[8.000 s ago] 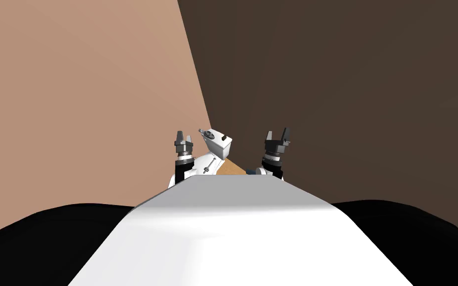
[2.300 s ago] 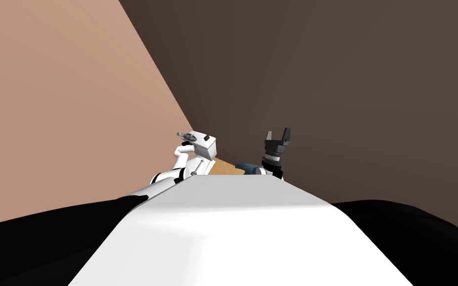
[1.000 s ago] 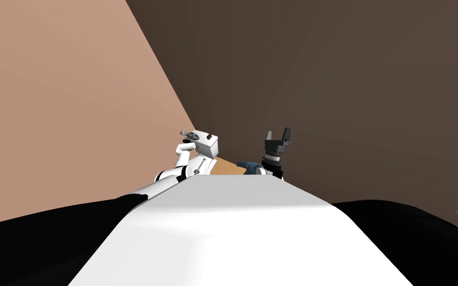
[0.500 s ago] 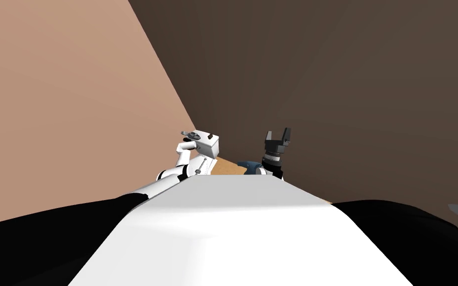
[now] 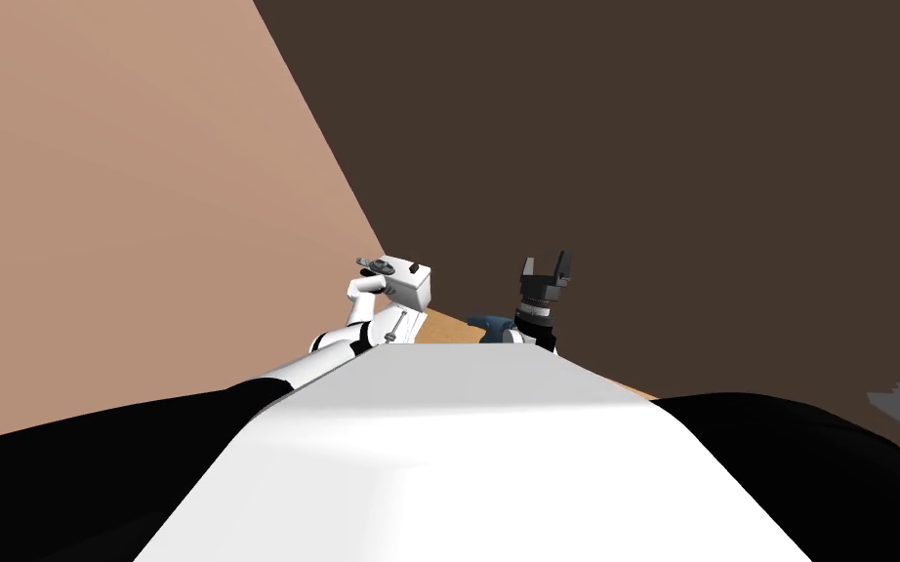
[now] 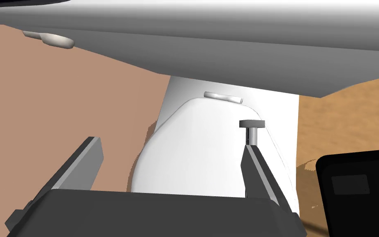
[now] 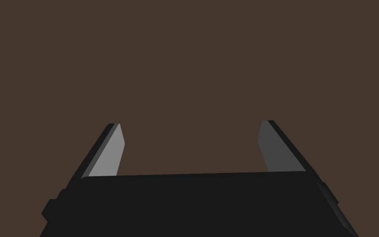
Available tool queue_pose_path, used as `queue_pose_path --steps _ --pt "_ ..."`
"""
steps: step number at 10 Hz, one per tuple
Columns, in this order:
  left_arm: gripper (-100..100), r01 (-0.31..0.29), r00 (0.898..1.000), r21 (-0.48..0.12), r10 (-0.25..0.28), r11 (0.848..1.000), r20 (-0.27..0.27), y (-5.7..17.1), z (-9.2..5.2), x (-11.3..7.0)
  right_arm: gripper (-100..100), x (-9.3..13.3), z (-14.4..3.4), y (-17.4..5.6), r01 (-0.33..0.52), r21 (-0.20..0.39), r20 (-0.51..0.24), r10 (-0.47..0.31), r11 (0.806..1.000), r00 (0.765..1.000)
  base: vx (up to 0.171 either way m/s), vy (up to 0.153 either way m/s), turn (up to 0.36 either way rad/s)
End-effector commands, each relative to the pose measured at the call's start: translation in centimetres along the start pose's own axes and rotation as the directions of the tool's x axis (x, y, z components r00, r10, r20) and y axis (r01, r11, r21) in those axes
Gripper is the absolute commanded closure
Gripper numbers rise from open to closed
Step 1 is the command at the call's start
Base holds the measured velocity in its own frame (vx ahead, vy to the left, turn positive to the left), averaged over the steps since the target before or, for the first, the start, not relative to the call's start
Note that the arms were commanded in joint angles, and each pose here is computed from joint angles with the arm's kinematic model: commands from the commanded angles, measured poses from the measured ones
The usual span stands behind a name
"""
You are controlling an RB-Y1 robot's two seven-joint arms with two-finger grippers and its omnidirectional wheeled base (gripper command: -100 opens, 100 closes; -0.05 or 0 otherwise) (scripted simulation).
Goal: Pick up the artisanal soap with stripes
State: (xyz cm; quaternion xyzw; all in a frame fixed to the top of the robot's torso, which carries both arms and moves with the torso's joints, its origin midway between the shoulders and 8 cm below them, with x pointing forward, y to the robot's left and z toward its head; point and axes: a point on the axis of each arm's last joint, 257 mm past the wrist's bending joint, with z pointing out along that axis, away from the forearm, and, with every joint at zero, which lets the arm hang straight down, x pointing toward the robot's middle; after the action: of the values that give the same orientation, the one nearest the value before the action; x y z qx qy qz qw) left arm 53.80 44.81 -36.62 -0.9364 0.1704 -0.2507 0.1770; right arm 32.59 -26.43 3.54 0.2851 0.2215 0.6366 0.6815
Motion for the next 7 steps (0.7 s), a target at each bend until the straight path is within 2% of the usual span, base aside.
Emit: queue_pose_path --steps 1,7 --pt "-100 0.021 1.000 -0.030 -0.020 0.999 0.020 0.6 -0.3 0.0 0 0.0 0.0 0.0 0.000 0.000 0.000 0.000 1.000 1.000 -0.007 0.025 -0.038" --pt "-100 0.073 0.994 -0.116 -0.062 0.991 0.092 2.4 -1.5 -0.3 0 0.0 0.0 0.0 0.000 0.000 0.000 0.000 1.000 1.000 0.005 0.020 -0.029"
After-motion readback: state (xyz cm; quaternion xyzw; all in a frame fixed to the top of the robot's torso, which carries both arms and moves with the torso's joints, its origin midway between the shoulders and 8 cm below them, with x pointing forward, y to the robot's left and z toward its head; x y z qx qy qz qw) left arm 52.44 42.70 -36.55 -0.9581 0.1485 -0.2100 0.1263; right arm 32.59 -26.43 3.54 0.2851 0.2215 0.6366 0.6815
